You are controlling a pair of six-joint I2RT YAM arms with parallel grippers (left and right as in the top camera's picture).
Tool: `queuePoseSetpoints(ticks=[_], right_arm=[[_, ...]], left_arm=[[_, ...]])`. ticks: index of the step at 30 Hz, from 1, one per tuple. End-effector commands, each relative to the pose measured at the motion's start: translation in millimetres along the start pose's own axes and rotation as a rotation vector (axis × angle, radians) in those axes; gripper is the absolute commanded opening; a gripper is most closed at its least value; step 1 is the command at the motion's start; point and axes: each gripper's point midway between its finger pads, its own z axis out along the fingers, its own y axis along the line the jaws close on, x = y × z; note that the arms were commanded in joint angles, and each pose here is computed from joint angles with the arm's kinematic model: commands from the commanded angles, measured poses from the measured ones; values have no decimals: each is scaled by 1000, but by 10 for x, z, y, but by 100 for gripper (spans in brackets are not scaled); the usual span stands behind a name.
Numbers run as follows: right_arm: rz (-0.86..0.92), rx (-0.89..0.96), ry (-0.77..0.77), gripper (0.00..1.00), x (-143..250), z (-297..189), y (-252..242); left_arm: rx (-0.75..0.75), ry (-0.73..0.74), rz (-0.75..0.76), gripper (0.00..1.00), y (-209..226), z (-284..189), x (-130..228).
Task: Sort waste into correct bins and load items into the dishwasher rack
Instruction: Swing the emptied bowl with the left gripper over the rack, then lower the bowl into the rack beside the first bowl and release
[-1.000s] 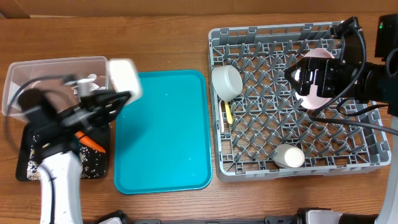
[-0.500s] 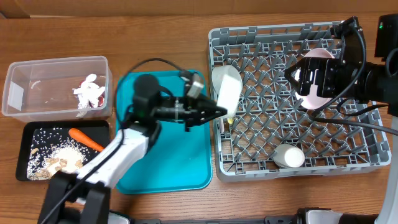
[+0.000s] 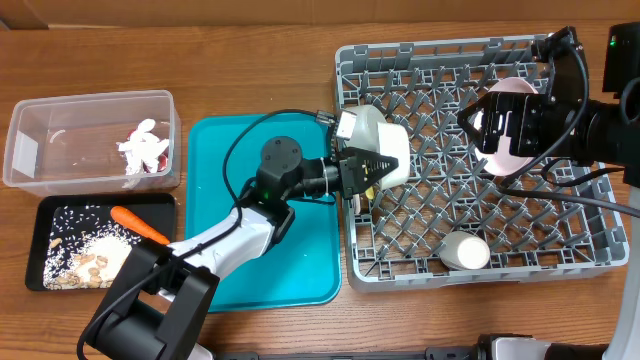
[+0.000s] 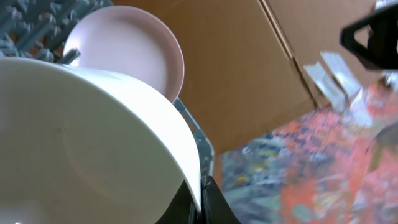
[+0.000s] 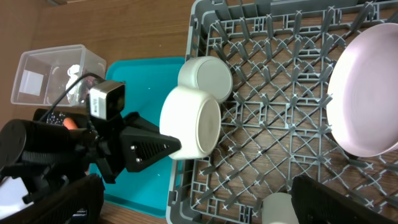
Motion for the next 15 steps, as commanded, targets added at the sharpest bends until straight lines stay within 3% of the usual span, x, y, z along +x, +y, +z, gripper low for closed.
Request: queuePoseSetpoints(ticks=[1,15], right_arm=[[-8,0,-9,100,-12,-16,19],[-8,0,-9,100,-12,-16,19]], left_arm=[[-10,-31,-120,4,-2,79,-2],[78,-62,-159,4,-110,-93,246]])
